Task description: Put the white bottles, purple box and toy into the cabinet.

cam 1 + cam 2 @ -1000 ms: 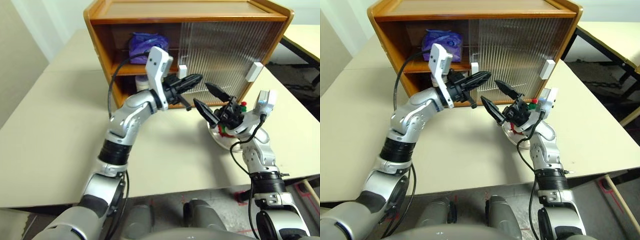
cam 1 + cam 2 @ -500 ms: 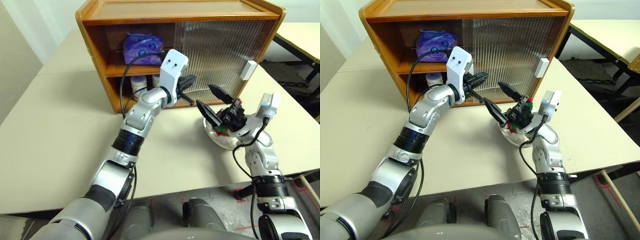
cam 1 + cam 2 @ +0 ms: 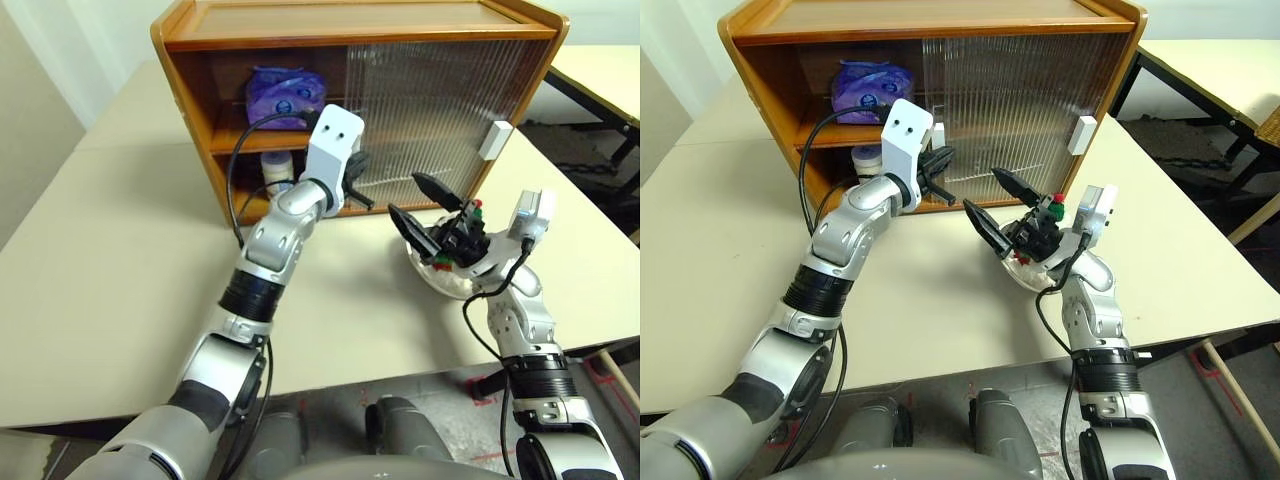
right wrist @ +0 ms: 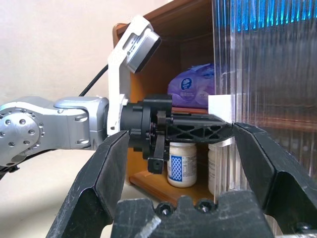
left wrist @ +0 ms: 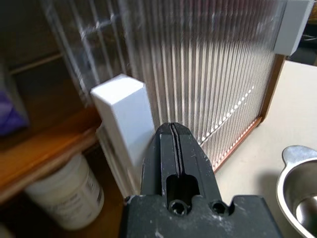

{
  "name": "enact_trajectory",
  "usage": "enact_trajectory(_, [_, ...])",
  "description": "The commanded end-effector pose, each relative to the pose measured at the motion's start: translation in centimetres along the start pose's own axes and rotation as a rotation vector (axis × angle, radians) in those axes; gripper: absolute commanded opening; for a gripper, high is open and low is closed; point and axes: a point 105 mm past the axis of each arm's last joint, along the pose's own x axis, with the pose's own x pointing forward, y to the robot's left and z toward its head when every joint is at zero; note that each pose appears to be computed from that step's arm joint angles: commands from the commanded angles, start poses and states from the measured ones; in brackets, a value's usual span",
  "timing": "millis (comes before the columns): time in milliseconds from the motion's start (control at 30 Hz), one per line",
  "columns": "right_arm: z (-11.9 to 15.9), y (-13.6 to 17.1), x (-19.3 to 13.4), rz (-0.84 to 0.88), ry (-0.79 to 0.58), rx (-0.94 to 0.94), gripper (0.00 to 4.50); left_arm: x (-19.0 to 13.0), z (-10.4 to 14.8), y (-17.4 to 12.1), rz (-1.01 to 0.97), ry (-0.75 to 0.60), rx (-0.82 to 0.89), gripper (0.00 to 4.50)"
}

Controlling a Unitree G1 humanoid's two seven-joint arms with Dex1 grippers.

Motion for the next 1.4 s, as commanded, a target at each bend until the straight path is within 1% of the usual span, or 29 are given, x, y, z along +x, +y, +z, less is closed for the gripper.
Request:
enact_trajectory(33, [0.2,0.2,0.5,0.019,-0.006,-0.009,4.5,-0.9,-0.7,1.5,0.069,0.024,-0.001,0.05])
enact_trajectory(200, [0.2,0.4,0.5,0.023,-0.005,-0.001,4.5,-1.9,-1.0,3.3,0.148,0.026,-0.008,0.05])
enact_trajectory(533, [0.1,0.5,0.5,0.034,-0.003,0.007,4.5,-3.0,-0.6,5.0,0.211,0.008,-0.017,0.05])
enact_trajectory(733, [0.0,0.4,0.3,0.034,0.003,0.007,4.5,-4.0,0.4,3.8,0.128,-0.036,-0.03,0.05])
enact_trajectory(867, [0.0,0.1,0.0,0.027,0.008,0.004,4.5,-4.4,2.1,1.5,-0.017,-0.091,0.006,0.05])
enact_trajectory(967, [0.0,-0.1,-0.1,0.024,0.011,0.001,4.5,-4.1,2.7,0.4,-0.084,-0.095,0.02,0.05])
enact_trajectory(1100, [0.1,-0.3,-0.3,0.021,0.013,-0.005,4.5,-2.5,2.8,-1.0,-0.142,-0.089,0.031,0.05])
enact_trajectory(1167, [0.1,-0.4,-0.4,0.02,0.014,-0.008,4.5,-1.6,2.4,-1.7,-0.163,-0.068,0.041,0.05])
enact_trajectory(1333, [0.1,-0.4,-0.6,0.013,0.013,-0.014,4.5,0.1,1.1,-2.3,-0.168,-0.02,0.067,0.05])
enact_trajectory(1400, [0.1,-0.3,-0.7,0.01,0.013,-0.014,4.5,0.6,0.6,-2.0,-0.15,-0.007,0.063,0.05])
